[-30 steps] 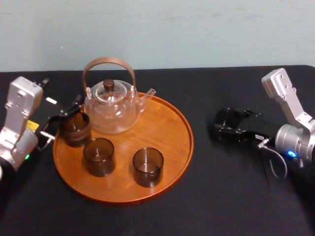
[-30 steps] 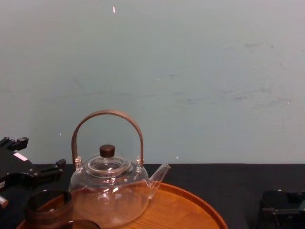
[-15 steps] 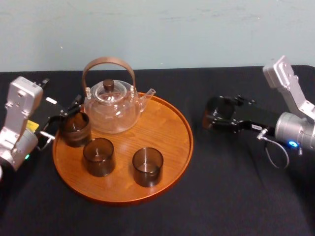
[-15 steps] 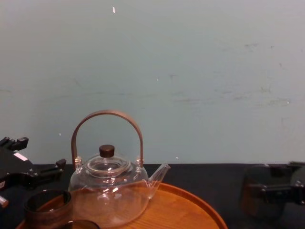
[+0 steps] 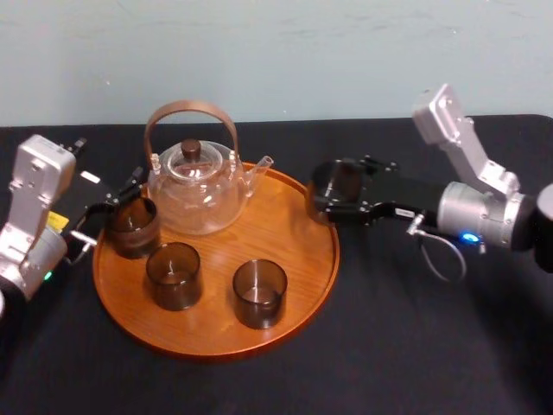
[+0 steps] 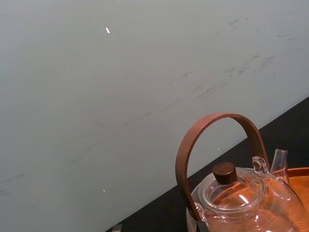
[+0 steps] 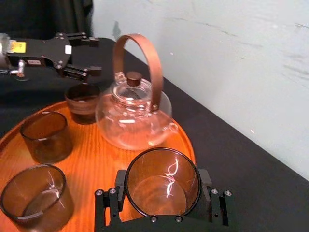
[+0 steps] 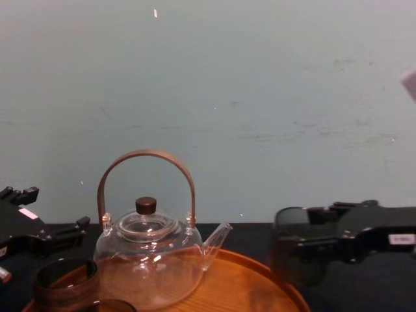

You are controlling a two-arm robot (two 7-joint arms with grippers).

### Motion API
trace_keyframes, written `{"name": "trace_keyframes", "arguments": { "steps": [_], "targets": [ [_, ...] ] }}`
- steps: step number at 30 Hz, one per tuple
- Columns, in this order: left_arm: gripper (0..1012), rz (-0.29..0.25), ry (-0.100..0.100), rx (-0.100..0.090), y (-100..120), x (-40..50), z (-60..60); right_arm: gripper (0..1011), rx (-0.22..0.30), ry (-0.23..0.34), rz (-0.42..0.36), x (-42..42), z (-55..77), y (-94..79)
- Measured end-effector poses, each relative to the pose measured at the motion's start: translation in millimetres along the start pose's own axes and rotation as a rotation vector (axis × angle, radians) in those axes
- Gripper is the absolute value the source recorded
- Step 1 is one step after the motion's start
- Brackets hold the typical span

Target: Pick up the glass from the table and place it on the tray.

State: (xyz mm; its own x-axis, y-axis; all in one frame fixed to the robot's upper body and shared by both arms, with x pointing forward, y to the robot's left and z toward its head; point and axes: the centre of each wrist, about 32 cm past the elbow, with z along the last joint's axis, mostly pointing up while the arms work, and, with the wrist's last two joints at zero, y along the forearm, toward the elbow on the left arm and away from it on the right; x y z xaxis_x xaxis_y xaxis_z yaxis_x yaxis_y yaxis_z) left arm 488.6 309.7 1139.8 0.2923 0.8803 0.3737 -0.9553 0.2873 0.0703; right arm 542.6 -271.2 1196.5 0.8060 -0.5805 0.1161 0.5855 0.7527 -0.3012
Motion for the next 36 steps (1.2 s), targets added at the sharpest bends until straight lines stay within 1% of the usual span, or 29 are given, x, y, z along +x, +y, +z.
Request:
{"name": "trace_keyframes", "arguments": {
  "steps": [7, 17, 27, 36],
  "targets": [
    [1001, 0.0, 0.0, 0.0, 0.0, 0.0, 0.0, 904, 0.008, -0.015, 0.041, -3.7, 2.1, 19.5],
    [1002, 0.0, 0.0, 0.0, 0.0, 0.0, 0.0, 904, -0.003, -0.012, 0.078, -7.2, -4.0, 43.1],
    [1001, 0.0, 0.0, 0.0, 0.0, 0.0, 0.0, 904, -0.025, -0.007, 0.086, -8.8, -14.1, 55.6],
    [1001, 0.0, 0.0, 0.0, 0.0, 0.0, 0.0, 904, -0.042, 0.002, 0.085, -9.4, -22.3, 61.4]
  ]
}}
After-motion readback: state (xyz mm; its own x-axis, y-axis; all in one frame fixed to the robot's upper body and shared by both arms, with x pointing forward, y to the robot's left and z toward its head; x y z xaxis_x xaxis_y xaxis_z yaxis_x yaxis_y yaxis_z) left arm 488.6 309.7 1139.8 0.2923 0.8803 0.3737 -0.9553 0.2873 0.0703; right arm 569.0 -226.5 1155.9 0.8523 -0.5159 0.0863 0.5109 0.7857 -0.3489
